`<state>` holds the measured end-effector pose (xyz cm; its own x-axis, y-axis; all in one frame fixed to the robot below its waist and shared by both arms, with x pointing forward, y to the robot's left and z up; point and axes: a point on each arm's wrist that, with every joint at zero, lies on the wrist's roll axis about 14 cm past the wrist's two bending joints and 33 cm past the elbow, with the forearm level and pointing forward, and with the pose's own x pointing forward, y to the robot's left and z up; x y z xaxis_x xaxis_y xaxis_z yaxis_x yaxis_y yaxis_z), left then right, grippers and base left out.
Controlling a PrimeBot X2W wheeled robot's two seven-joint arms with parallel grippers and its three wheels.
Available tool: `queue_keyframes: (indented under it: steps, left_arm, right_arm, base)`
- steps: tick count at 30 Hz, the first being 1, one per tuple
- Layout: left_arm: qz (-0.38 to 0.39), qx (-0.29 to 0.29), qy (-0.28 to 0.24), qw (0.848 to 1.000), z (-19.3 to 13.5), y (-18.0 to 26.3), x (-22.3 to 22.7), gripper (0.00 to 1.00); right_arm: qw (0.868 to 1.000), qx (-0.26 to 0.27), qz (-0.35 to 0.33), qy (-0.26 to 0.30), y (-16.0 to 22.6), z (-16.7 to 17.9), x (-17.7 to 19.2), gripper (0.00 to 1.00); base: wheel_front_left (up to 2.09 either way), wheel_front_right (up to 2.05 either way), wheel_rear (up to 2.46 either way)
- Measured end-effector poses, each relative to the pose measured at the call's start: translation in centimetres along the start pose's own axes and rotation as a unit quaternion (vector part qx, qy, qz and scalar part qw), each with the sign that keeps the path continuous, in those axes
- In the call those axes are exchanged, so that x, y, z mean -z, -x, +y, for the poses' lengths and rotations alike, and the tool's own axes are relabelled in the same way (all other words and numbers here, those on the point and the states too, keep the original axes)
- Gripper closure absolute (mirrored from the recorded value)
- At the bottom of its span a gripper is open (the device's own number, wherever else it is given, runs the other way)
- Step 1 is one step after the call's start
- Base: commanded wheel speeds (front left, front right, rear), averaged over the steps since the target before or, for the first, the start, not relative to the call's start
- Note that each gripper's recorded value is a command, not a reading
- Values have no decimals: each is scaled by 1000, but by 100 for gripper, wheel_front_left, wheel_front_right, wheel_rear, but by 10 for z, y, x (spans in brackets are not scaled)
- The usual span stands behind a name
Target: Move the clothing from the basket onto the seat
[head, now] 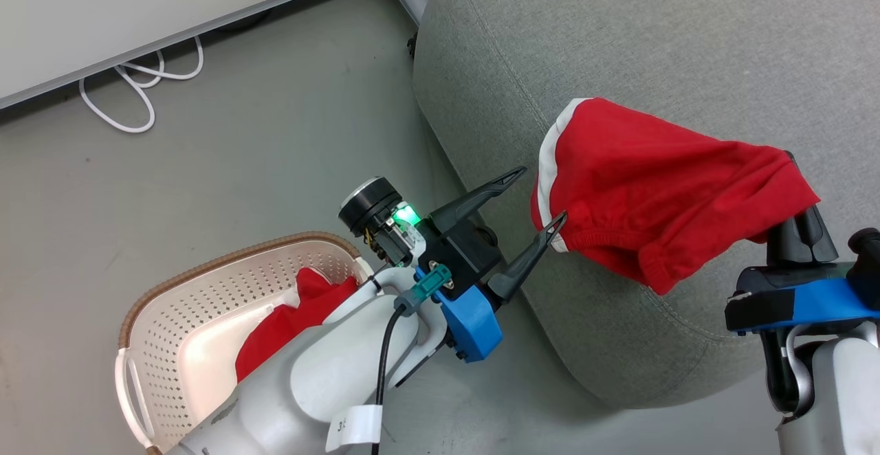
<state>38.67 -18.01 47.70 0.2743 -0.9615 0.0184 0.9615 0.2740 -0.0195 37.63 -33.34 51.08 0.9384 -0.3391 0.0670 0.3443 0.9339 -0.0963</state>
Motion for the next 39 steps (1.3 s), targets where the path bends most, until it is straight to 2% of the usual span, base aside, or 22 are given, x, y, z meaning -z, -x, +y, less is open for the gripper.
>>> queue_keyframes:
  steps: [9, 14, 23, 27, 32, 36, 39]
  left_arm:
    - [-6, 7, 1, 1000, -6, -3, -4, 0]
    - [-10, 0, 7, 1000, -1, -3, -4, 0]
    - [-11, -18, 13, 1000, 29, -3, 13, 0]
    - [-6, -26, 16, 1000, 48, -3, 28, 0]
    - [-3, -41, 23, 999, 74, -3, 48, 0]
    - [3, -56, 31, 998, 93, 1, 69, 0]
    - [10, -63, 36, 997, 104, 5, 85, 0]
  right_arm:
    - [1000, 7, -2, -4, 3, -3, -2, 100]
    - [1000, 0, -21, 6, -9, -1, -13, 100]
    - [990, -34, -121, 57, -73, 13, -78, 100]
    - [979, -22, -183, 85, -107, 5, -120, 100]
    - [964, 6, -234, 123, -142, -14, -155, 100]
    - [956, 28, -254, 145, -164, -28, -166, 100]
    - [956, 42, -241, 162, -179, -39, -155, 100]
  base:
    - [0, 0, 0]
    - [0, 0, 0]
    - [0, 0, 0]
    - [0, 0, 0]
    - [0, 0, 0]
    - [0, 0, 0]
    - [0, 0, 0]
